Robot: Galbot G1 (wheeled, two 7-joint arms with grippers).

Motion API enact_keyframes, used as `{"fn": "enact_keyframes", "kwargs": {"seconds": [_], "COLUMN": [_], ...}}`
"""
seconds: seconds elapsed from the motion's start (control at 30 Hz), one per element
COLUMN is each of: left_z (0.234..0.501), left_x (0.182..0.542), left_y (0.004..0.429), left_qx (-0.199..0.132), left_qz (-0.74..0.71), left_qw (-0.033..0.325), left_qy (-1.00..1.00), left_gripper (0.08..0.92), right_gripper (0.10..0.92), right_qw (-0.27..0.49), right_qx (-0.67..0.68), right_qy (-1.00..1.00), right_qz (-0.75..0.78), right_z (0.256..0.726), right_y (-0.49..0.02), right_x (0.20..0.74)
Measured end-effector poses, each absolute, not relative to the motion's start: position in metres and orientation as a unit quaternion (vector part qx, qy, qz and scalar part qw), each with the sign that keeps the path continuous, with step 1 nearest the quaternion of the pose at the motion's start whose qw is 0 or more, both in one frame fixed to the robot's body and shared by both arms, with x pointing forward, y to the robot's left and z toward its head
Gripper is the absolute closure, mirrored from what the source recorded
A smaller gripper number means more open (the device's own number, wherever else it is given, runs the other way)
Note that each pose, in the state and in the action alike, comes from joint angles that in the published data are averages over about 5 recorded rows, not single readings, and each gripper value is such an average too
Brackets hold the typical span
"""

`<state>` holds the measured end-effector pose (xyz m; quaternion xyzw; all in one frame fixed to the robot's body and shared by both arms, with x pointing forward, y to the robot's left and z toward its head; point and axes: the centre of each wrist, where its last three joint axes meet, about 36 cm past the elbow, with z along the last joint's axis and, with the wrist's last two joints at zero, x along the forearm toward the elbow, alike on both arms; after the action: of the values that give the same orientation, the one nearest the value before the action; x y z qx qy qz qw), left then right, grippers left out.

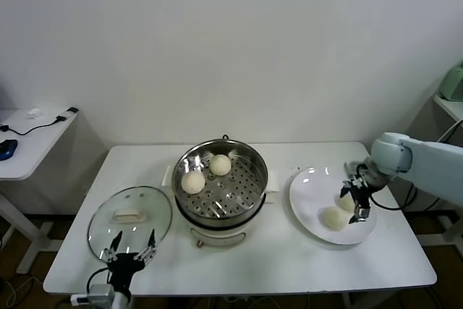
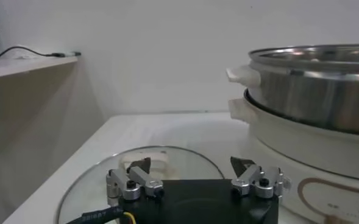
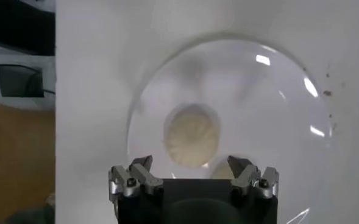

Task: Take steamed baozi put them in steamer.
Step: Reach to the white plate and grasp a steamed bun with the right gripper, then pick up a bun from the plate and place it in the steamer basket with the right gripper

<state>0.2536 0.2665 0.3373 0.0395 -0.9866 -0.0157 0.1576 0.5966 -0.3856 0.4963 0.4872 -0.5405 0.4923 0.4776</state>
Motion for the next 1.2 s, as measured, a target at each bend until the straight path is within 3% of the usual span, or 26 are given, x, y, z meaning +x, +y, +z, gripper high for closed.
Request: {"fn": "enact_keyframes", "kwargs": {"seconds": [0.53, 0.8, 1.0, 1.2], "left_z": [0.337, 0.34, 0.344, 0.348], "left_x": [0.251, 0.249, 0.246, 0.243], "left_y": [0.264, 0.26, 0.259, 0.263], "left_qx": [0.04, 0.038, 0.037, 0.036], "left_qz": [-0.018, -0.02, -0.021, -0.024], "left_qw": [0.159, 0.157, 0.154, 0.148], "left_qy": [-0.986, -0.987, -0.987, -0.988], "left_gripper": [0.177, 0.177, 0.177, 0.177], "right_gripper": [0.208, 0.376, 0.394, 0.394], "right_qw": [0.477, 0.474, 0.463, 0.429], "right_qx": [0.476, 0.478, 0.485, 0.497], "right_qy": [-0.559, -0.561, -0.561, -0.552], "right_qz": [0.483, 0.481, 0.485, 0.513], "right_z": [0.454, 0.454, 0.477, 0.545], "right_y": [-0.378, -0.38, -0.38, -0.361], "right_x": [0.598, 0.596, 0.599, 0.624]}}
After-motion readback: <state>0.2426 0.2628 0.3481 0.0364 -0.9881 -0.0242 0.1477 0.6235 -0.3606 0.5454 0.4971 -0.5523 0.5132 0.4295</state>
